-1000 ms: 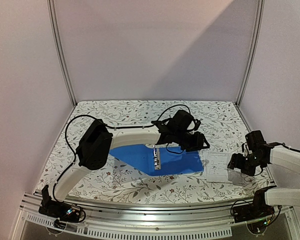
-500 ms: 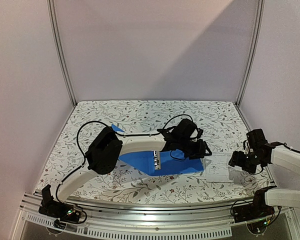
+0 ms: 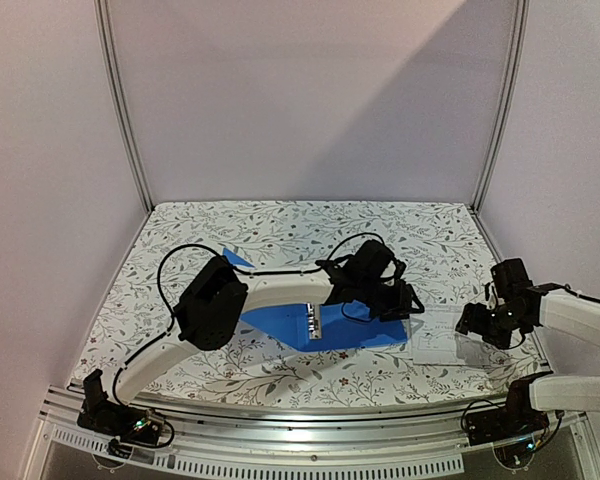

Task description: Put the files into the folder

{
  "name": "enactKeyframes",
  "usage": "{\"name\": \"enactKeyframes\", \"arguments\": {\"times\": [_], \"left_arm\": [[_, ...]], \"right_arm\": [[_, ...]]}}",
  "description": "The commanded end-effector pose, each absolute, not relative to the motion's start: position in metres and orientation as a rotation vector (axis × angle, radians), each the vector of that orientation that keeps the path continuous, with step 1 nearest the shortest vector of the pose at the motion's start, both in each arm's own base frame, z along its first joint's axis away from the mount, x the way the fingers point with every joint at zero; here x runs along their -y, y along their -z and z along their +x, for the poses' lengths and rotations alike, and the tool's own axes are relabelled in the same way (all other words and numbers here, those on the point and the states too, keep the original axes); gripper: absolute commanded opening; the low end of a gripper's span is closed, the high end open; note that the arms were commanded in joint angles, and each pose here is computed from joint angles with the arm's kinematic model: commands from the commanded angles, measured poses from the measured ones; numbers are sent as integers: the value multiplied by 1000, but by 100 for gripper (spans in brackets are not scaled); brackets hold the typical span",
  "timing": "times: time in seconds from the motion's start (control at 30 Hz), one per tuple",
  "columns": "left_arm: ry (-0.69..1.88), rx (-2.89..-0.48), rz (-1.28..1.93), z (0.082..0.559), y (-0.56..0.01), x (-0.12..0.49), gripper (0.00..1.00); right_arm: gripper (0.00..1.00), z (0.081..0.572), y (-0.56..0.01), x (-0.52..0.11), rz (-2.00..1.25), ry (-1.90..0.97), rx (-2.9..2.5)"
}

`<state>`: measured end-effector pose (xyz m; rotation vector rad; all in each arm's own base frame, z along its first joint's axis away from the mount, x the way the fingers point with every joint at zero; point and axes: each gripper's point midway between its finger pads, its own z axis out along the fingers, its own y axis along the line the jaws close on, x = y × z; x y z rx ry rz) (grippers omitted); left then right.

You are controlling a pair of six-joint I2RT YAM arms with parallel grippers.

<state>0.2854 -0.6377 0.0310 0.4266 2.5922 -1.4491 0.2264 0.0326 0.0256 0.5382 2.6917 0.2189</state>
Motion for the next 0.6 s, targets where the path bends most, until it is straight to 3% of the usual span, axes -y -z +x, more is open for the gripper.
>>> {"name": "enactKeyframes", "arguments": {"times": [0.0, 0.27, 0.57], "left_arm": [[1430, -2645, 412, 277, -14, 638, 49], [1323, -2621, 370, 285, -27, 622, 50], [1431, -2641, 397, 276, -16, 639, 49]], "right_arm": [[84, 221, -15, -38, 559, -264, -2714], [84, 215, -8, -39, 576, -278, -2728], [83, 214, -7, -44, 565, -320, -2729]]}}
